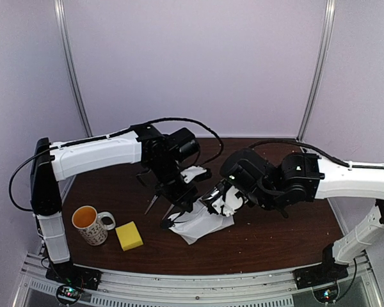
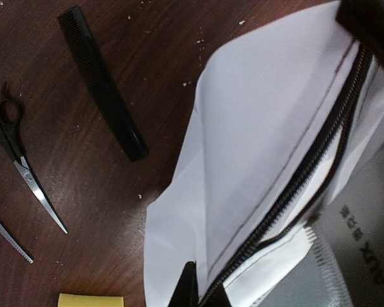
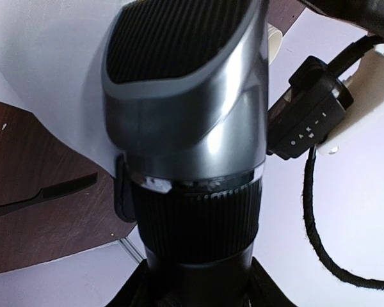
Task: Sort the hair-cutting tools
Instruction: Place the electric hair clipper in the kit bag.
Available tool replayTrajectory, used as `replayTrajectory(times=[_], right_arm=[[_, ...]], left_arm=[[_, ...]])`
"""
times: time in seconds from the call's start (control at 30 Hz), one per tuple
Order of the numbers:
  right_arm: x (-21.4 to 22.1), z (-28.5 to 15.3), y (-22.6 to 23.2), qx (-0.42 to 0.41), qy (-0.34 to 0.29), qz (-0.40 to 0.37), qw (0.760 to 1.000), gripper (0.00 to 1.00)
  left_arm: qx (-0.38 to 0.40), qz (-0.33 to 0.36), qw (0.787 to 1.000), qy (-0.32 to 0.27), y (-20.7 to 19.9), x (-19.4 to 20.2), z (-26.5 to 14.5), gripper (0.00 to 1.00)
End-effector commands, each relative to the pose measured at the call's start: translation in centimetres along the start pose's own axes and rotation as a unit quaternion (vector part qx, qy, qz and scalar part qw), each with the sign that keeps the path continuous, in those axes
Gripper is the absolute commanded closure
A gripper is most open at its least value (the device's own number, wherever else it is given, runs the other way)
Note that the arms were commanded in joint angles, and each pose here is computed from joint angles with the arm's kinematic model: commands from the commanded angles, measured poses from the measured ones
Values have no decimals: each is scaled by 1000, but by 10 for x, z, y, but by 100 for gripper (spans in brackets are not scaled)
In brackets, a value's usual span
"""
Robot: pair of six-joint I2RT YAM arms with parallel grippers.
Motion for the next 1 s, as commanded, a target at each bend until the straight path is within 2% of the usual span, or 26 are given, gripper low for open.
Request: replayTrajectory(times=[0.0, 0.33, 0.73, 0.97], right_arm=[[0, -2, -14, 37, 16, 7, 999, 100], [0, -6, -20, 46, 11, 2, 999, 100], [-4, 6, 3, 38, 28, -71, 996, 100], [-8, 2, -6, 56, 21, -61, 996, 100]], left_arm=[[16, 24, 999, -13, -10, 4, -15, 100], [24, 33, 999, -3, -11, 5, -8, 100], [9, 57, 998, 11, -15, 5, -5, 100], [16, 66, 998, 12, -19, 5, -3, 100]])
Point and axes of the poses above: each gripper's point midway between its finger pads, its own z axis out along the fingers, its own y axis along the line the jaws close on, x = y × z, the point moved 7 cm from there along -z, back along the fingers, and after that the axes turned 5 degrees about z, right-handed, at the moved point
